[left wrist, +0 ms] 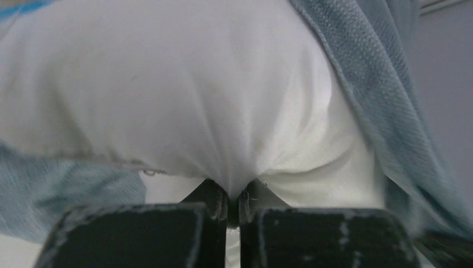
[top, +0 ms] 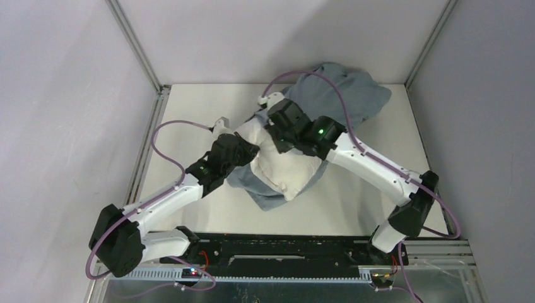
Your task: Put the pillow into the pillowcase
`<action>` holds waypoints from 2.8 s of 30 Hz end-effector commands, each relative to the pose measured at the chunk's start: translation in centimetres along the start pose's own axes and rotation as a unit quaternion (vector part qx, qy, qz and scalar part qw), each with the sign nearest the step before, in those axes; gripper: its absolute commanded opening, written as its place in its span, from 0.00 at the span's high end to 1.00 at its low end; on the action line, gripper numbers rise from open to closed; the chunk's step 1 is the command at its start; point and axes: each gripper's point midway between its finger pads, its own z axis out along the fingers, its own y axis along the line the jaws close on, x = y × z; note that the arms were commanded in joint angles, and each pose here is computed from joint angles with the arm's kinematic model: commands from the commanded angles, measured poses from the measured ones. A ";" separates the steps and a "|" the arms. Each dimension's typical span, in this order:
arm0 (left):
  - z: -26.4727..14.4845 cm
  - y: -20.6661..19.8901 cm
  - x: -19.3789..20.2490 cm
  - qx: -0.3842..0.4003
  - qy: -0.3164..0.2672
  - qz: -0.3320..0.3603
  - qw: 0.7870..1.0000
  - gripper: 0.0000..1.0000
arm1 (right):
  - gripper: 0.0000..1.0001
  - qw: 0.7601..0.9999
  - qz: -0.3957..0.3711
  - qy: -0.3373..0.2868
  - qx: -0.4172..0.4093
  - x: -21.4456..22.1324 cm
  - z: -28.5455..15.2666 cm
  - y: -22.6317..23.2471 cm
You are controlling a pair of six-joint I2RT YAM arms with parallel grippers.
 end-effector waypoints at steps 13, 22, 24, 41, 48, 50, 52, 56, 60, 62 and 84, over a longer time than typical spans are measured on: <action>0.4 -3.2 -5.8 0.025 -0.097 -0.012 0.995 1.00 | 0.26 0.992 0.106 -0.018 0.068 4.0 -1.7 -6.7; 0.7 -3.3 -6.0 0.023 -0.094 -0.009 0.995 1.00 | 0.30 0.996 0.062 -0.008 0.067 6.2 0.7 -6.5; 0.8 -3.6 -6.1 0.024 -0.094 -0.006 0.995 1.00 | 0.57 0.995 0.065 -0.018 0.067 4.2 0.4 -6.5; 1.9 -3.0 -2.8 0.013 -0.061 -0.015 0.998 1.00 | 0.88 0.994 0.065 -0.049 -0.078 -0.2 -5.9 1.8; 1.5 -1.0 -2.2 -0.013 -0.057 -0.003 0.998 1.00 | 0.27 0.989 0.133 -0.025 0.063 6.6 -6.1 -4.5; 1.4 -0.7 -2.5 -0.025 -0.057 0.005 0.998 1.00 | 0.23 0.981 0.167 -0.017 0.092 9.4 -6.3 -5.5; 1.4 -0.7 -2.8 -0.032 -0.056 0.010 0.998 1.00 | 0.21 0.976 0.188 -0.021 0.104 11.3 -6.6 -5.9; 1.5 -0.8 -3.0 -0.039 -0.051 0.017 0.998 1.00 | 0.18 0.969 0.231 0.002 0.093 16.4 -5.1 -5.0; 1.6 -0.8 -3.2 -0.040 -0.050 0.018 0.998 1.00 | 0.16 0.964 0.249 0.013 0.090 20.5 -2.5 -4.4; 1.5 -1.0 -3.3 -0.040 -0.050 0.019 0.998 1.00 | 0.15 0.965 0.248 0.009 0.084 21.2 -1.3 -3.9; 1.8 -6.7 0.8 0.035 0.032 0.025 0.999 1.00 | 1.00 0.990 0.076 -0.116 -0.017 -8.1 -5.2 2.9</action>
